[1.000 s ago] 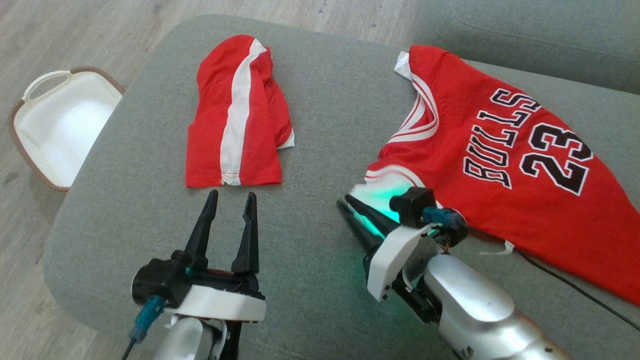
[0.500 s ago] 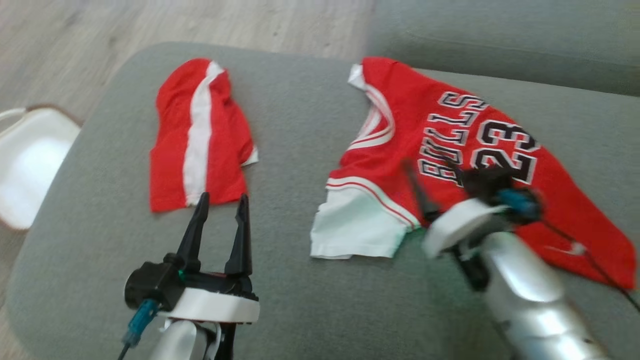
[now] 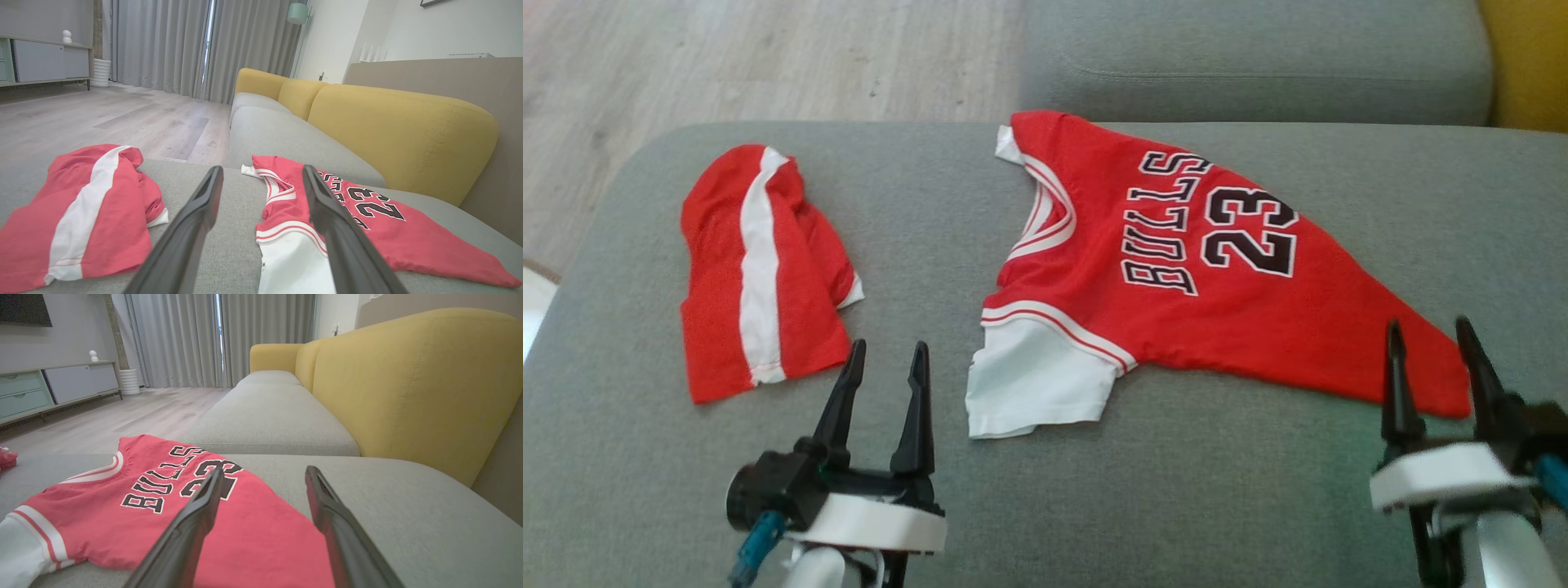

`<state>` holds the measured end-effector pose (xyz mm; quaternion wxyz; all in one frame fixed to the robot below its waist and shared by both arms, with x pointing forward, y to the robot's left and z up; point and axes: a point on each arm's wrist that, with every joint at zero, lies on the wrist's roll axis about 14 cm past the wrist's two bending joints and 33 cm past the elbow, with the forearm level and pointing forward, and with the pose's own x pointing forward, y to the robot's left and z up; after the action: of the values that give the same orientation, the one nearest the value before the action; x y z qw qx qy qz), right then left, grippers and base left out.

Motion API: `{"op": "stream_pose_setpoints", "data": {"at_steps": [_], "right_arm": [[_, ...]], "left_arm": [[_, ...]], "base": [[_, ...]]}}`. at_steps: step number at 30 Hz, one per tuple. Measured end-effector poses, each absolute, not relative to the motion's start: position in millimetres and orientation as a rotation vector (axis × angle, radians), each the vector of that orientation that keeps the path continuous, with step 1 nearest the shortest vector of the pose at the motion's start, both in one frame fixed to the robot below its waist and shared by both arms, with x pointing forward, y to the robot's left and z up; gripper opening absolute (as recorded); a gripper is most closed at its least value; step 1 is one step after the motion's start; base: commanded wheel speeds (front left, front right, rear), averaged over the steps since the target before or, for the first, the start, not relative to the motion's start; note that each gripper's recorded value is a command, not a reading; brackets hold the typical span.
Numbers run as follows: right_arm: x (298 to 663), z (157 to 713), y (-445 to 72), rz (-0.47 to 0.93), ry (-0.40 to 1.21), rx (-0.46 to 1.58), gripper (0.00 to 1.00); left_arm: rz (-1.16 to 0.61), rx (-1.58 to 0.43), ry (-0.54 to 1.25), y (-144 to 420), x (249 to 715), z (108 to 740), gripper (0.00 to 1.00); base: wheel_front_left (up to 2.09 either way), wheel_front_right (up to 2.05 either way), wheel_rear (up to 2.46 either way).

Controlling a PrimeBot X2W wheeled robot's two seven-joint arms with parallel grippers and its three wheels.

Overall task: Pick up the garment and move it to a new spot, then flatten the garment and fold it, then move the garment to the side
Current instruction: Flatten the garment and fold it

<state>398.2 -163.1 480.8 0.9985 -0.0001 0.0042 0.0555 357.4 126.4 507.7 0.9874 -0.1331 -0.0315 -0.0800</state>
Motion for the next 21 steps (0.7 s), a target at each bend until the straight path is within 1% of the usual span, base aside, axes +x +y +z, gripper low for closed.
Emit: {"op": "stream_pose_setpoints", "data": {"at_steps": [4,6,18,21], "right_arm": [[378,466,-170,0.091,0.051,0.023,1.00],[373,464,-171,0.084,0.056,0.039,1.00],[375,467,-172,0.079,0.048,0.052,1.00],[375,466,-172,0.079,0.050,0.056,1.00]], "left_arm": [[-0.176,-0.270,-0.042,120,355,501,1.00],[-0.181,-0.270,-0.039,119,356,501,1.00],[-0.218,-0.269,0.029,108,351,480,1.00],[-0.248,-0.263,0.086,99,345,464,1.00]], "base": [[0.00,0.00,0.00],[0.00,0.00,0.00],[0.00,0.00,0.00],[0.00,0.00,0.00]]}}
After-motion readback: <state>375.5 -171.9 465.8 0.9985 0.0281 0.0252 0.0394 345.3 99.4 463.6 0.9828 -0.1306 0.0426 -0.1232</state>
